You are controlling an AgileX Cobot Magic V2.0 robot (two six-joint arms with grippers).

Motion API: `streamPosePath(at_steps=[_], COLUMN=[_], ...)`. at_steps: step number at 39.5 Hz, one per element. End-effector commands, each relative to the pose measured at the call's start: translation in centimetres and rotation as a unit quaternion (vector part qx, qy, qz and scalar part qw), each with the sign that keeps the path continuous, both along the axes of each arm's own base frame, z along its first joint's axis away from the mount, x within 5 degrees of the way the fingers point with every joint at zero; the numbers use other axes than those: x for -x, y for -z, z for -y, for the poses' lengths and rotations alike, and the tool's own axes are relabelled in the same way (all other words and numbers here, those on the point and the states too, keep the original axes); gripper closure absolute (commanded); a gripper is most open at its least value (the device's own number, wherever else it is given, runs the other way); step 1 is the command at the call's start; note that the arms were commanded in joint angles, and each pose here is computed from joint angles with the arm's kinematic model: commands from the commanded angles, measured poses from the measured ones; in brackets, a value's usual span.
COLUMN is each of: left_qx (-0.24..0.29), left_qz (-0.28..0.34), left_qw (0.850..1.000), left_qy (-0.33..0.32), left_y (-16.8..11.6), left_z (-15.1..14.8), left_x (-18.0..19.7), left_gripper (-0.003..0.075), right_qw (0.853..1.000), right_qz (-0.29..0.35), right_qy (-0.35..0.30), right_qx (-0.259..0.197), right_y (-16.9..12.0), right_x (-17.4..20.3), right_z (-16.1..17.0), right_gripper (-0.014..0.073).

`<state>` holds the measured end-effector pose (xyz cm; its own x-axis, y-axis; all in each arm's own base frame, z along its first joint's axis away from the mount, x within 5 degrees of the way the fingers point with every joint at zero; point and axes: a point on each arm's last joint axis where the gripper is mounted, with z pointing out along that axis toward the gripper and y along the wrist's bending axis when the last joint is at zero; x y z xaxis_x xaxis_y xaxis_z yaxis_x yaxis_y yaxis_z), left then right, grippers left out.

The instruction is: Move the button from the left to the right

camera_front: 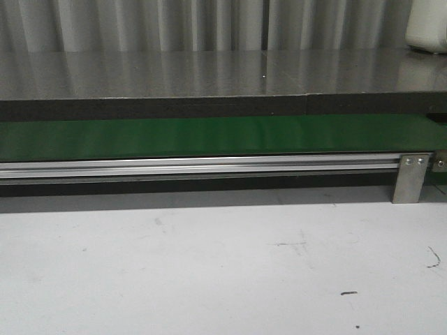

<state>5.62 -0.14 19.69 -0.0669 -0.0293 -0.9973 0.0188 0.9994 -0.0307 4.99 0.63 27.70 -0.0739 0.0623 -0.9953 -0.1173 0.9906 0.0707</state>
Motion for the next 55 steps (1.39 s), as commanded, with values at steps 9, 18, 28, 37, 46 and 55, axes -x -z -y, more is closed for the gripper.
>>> streamPosePath(at_steps=[9, 18, 28, 37, 46, 55], left_qx=[0.005, 0.005, 0.005, 0.005, 0.005, 0.005], left_qz=[0.034, 0.034, 0.033, 0.033, 0.033, 0.033], left_qw=[0.999, 0.999, 0.999, 0.999, 0.999, 0.999], left_qy=[-0.002, -0.002, -0.002, -0.002, -0.002, -0.002], left_y=[0.2, 0.2, 0.2, 0.2, 0.2, 0.2], left_z=[0.0, 0.0, 0.0, 0.0, 0.0, 0.0], left_x=[0.0, 0.0, 0.0, 0.0, 0.0, 0.0], left_gripper=[0.0741, 0.0741, 0.0741, 0.0741, 0.0741, 0.0741], right_qw=[0.999, 1.0, 1.0, 1.0, 1.0, 1.0], right_qz=[0.048, 0.012, 0.008, 0.008, 0.008, 0.008], right_qy=[0.007, 0.011, 0.011, 0.011, 0.011, 0.011], right_qx=[0.0, 0.003, 0.003, 0.003, 0.003, 0.003], right_y=[3.6, 8.1, 8.2, 8.2, 8.2, 8.2], right_x=[-0.7, -0.5, -0.5, -0.5, -0.5, -0.5], right_z=[0.0, 0.1, 0.1, 0.1, 0.1, 0.1], right_gripper=[0.0663, 0.0663, 0.0663, 0.0663, 0.0663, 0.0663])
